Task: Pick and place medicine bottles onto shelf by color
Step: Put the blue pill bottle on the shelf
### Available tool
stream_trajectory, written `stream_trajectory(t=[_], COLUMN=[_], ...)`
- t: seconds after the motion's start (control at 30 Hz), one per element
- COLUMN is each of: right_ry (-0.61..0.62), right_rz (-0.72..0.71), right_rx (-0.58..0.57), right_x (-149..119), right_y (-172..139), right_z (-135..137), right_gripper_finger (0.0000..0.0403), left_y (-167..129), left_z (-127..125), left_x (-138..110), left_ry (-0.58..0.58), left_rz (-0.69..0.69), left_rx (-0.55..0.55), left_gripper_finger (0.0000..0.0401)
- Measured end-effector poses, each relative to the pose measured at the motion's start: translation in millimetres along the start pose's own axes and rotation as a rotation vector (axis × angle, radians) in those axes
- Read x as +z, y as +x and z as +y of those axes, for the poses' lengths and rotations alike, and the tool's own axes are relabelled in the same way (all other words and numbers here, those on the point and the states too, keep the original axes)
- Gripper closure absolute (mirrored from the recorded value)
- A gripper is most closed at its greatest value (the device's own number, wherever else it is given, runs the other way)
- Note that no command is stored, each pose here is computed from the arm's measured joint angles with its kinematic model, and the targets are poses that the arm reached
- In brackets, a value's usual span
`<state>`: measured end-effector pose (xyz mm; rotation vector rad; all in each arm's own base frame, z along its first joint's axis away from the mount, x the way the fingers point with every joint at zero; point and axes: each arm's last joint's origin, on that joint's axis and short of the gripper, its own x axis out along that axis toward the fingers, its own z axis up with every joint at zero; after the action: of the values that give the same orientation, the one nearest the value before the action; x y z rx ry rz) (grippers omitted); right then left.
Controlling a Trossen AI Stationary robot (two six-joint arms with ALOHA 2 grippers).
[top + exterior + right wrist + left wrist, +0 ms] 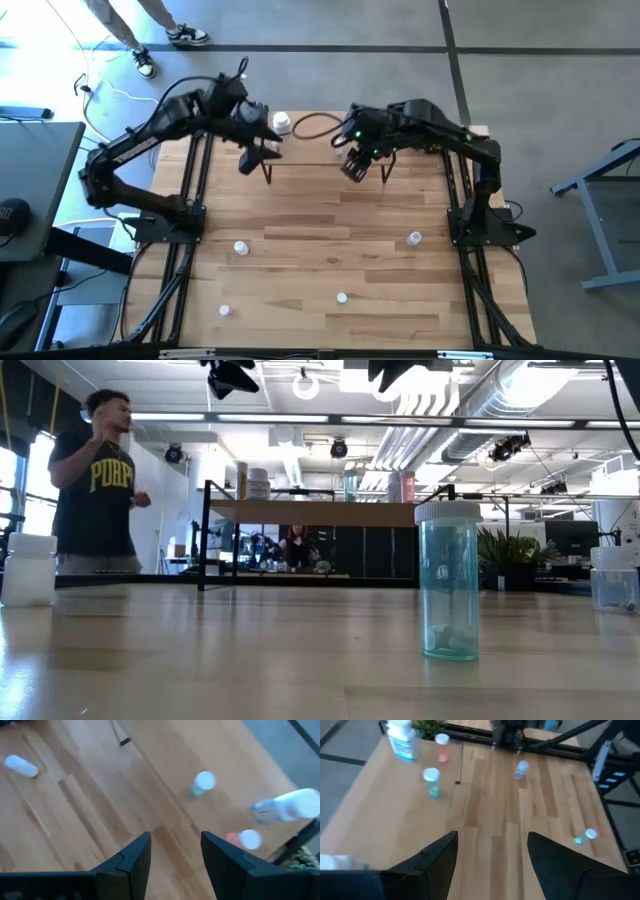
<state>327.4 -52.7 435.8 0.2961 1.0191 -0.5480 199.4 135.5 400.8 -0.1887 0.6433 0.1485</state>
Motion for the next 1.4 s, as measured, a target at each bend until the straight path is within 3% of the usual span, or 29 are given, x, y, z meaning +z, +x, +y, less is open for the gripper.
stream_trajectory(t=[0.43, 0.9, 1.1, 1.4], right_ry=[0.041, -0.089, -0.144, -0.044], right_rz=[0.093, 0.094, 0.227, 0.348], right_rx=[0.033, -0.006, -0.096, -0.127], right_x=[-16, -45, -76, -127], right_y=[28, 38, 67, 67], right_z=[65, 122, 129, 130], right_gripper_finger=[0.0238, 0.0238, 0.0238, 0.0238], left_y=[-8, -19, -25, -29], left_z=[-48, -77, -87, -95], left_x=[-46, -72, -73, -75], left_ry=[-0.037, 0.030, 0.025, 0.040], left_rz=[-0.142, -0.168, -0.185, -0.192], left_rx=[-0.114, -0.161, -0.157, -0.171], left_gripper_finger=[0.0172, 0.0172, 0.0172, 0.0172])
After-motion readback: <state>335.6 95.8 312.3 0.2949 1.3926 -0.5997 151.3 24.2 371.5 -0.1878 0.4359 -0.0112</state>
